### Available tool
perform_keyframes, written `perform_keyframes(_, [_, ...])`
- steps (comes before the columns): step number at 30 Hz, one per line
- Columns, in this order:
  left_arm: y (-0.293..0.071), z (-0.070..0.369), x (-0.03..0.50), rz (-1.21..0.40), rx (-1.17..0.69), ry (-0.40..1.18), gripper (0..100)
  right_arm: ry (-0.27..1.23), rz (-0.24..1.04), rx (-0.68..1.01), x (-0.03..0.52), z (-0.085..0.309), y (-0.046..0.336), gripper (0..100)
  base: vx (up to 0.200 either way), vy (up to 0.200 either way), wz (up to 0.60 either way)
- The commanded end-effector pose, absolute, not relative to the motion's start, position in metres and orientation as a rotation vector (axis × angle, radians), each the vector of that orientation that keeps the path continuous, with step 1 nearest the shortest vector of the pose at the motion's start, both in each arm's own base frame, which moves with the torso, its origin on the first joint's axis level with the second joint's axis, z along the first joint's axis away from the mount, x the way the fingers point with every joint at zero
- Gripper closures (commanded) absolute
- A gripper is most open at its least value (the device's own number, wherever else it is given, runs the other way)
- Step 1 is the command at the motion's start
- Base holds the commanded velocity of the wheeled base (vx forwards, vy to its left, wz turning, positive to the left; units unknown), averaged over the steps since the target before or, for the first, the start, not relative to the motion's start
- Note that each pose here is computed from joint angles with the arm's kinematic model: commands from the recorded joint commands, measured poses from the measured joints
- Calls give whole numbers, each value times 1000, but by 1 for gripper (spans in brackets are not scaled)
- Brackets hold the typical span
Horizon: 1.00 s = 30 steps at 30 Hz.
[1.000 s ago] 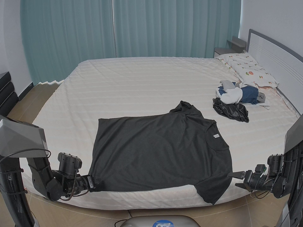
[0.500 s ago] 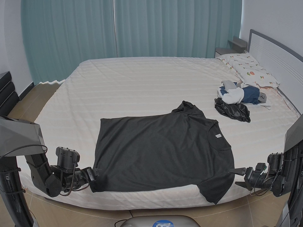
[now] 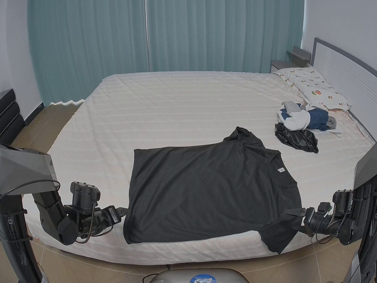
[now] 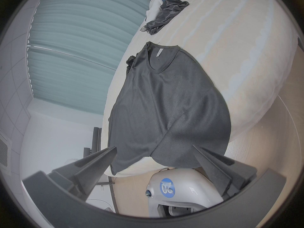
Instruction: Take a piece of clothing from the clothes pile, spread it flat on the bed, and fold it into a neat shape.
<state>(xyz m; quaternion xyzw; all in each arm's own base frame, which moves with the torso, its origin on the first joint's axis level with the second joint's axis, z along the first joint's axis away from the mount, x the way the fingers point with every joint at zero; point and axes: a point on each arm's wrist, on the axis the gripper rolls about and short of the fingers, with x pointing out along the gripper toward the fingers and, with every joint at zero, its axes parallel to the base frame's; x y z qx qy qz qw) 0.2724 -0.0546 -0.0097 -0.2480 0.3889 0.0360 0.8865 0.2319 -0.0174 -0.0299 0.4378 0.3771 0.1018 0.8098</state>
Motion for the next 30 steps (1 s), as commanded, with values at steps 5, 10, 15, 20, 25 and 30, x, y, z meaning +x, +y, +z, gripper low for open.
perform_keyframes(5, [-64,-11,271,55,-518,820,0,757,218,905,236,-22,-16,0,120,0,0])
perform_keyframes(10, [-64,-12,270,59,-528,826,0,688,179,856,250,-17,-7,0,0,0,0])
perform_keyframes(15, [-65,-12,271,64,-548,827,0,553,111,820,278,-8,3,0,0,0,0])
perform_keyframes(20, [-73,-12,270,50,-570,831,0,443,139,781,303,3,18,0,0,-80,0])
perform_keyframes(25, [-77,-12,269,40,-566,835,0,395,199,768,339,17,35,0,0,-160,0])
perform_keyframes(30, [-77,-7,273,44,-608,807,0,373,173,759,370,28,45,0,0,0,0])
